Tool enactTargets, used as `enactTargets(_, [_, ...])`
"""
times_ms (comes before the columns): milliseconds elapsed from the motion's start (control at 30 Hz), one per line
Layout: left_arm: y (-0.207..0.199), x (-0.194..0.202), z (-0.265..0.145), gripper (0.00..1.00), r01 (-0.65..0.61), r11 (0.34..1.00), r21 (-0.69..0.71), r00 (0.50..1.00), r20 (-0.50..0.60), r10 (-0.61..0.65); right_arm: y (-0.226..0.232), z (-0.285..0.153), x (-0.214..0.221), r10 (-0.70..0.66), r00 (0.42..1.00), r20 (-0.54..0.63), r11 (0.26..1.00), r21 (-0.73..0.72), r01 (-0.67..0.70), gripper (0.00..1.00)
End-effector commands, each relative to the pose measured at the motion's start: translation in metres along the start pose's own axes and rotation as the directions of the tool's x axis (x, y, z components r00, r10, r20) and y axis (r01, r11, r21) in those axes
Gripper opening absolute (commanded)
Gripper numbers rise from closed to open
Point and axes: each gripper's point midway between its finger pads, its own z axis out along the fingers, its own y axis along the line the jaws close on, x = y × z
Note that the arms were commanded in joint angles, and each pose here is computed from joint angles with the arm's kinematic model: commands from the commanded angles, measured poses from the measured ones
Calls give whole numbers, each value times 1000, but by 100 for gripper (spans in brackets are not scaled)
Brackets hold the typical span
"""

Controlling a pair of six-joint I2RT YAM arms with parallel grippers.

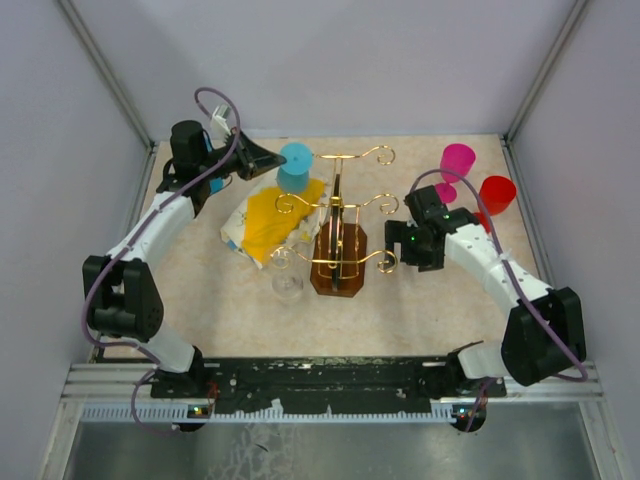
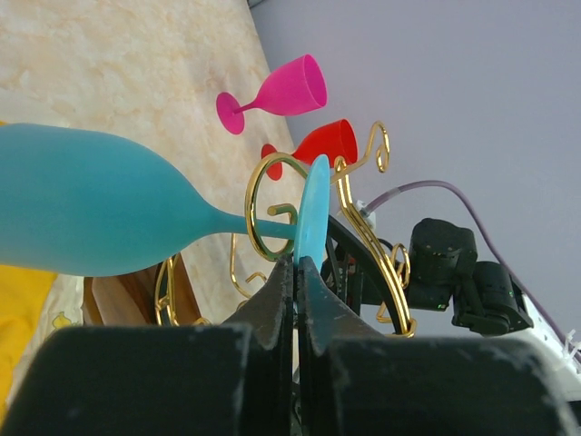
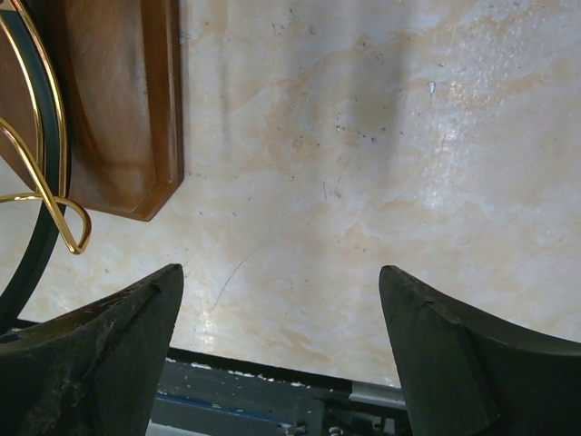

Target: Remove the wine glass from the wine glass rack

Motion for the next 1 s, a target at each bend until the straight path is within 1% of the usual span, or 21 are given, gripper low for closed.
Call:
enactTargets(0, [-29, -12, -3, 0, -42, 996, 75, 999, 34, 39, 7, -7, -5, -7, 999, 43, 999, -35, 8, 89])
enactTargets(233, [-34, -36, -5, 0, -67, 996, 54, 994, 95, 61, 5, -9, -1, -10, 999, 44, 999, -32, 11, 89])
enactTargets(567, [-24, -69, -29, 0, -38, 999, 26, 981, 192, 32, 7, -5, 1, -10, 999, 35, 999, -46, 11, 89])
enactTargets(800, [-19, -77, -17, 0, -4, 998, 66, 982, 190, -8, 10, -6, -2, -11, 999, 34, 998, -54, 13, 89])
enactTargets(967, [-20, -67, -3, 0, 20, 994, 104, 989, 143, -35, 9, -4, 0, -12, 1000, 28, 999, -48, 14, 89])
